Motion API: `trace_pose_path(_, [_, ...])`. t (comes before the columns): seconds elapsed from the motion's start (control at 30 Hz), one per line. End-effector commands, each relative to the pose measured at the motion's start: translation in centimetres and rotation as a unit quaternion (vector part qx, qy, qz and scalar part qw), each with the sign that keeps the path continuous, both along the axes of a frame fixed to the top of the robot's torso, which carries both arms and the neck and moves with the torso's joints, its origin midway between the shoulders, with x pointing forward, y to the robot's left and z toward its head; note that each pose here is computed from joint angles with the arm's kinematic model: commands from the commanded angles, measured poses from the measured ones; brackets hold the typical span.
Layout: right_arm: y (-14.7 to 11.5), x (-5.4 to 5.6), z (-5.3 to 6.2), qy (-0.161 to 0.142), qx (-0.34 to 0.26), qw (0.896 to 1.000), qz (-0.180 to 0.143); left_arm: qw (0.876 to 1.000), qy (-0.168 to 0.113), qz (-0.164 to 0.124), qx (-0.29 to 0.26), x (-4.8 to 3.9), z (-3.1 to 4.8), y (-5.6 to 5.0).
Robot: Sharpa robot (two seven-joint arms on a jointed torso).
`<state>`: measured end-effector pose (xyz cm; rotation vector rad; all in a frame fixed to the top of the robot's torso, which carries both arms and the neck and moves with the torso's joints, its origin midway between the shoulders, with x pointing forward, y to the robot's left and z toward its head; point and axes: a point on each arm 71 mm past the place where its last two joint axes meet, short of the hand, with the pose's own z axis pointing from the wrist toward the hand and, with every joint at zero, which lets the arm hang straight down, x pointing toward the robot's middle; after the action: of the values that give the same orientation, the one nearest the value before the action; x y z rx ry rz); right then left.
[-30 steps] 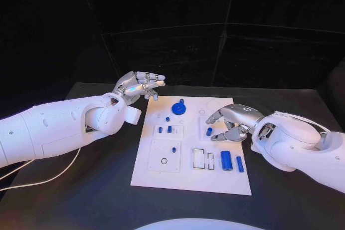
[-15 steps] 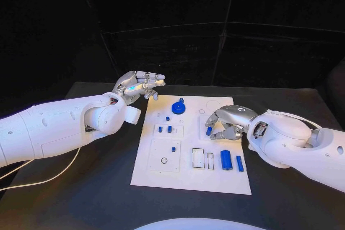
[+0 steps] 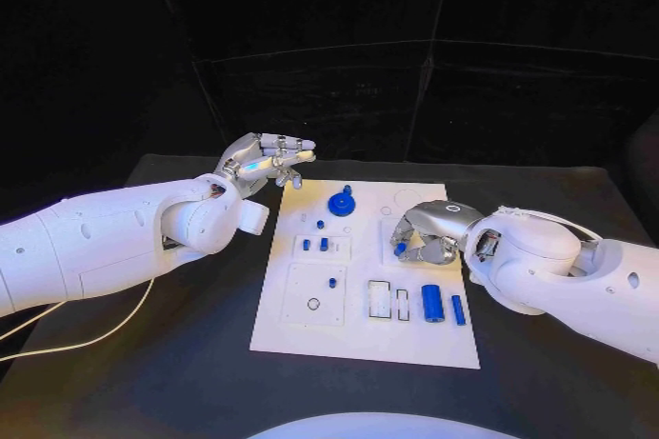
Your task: Assemble the parts on the task board
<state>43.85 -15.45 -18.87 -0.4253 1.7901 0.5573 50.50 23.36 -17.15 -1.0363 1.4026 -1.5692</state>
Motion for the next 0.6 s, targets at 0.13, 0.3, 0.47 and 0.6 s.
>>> trace_pose_path(0.13, [0.0, 0.1, 0.0, -0.005, -0.012, 1.0, -0.004, 1.0, -0.002, -0.004, -0.004, -0.01, 0.12, -0.1])
trace_pose_path(0.3, [0.2, 0.2, 0.2, -0.016, -0.003, 1.0, -0.004, 1.0, -0.002, -0.004, -0.004, -0.02, 0.13, -0.1])
trace_pose_path(0.47, [0.5, 0.2, 0.7, -0.039, 0.023, 0.999, 0.001, 1.0, -0.003, -0.003, -0.004, -0.01, 0.14, 0.0])
trace_pose_path(0.6, [0.2, 0.1, 1.0, -0.052, 0.036, 0.998, -0.004, 1.0, -0.003, -0.003, -0.005, -0.02, 0.14, 0.0])
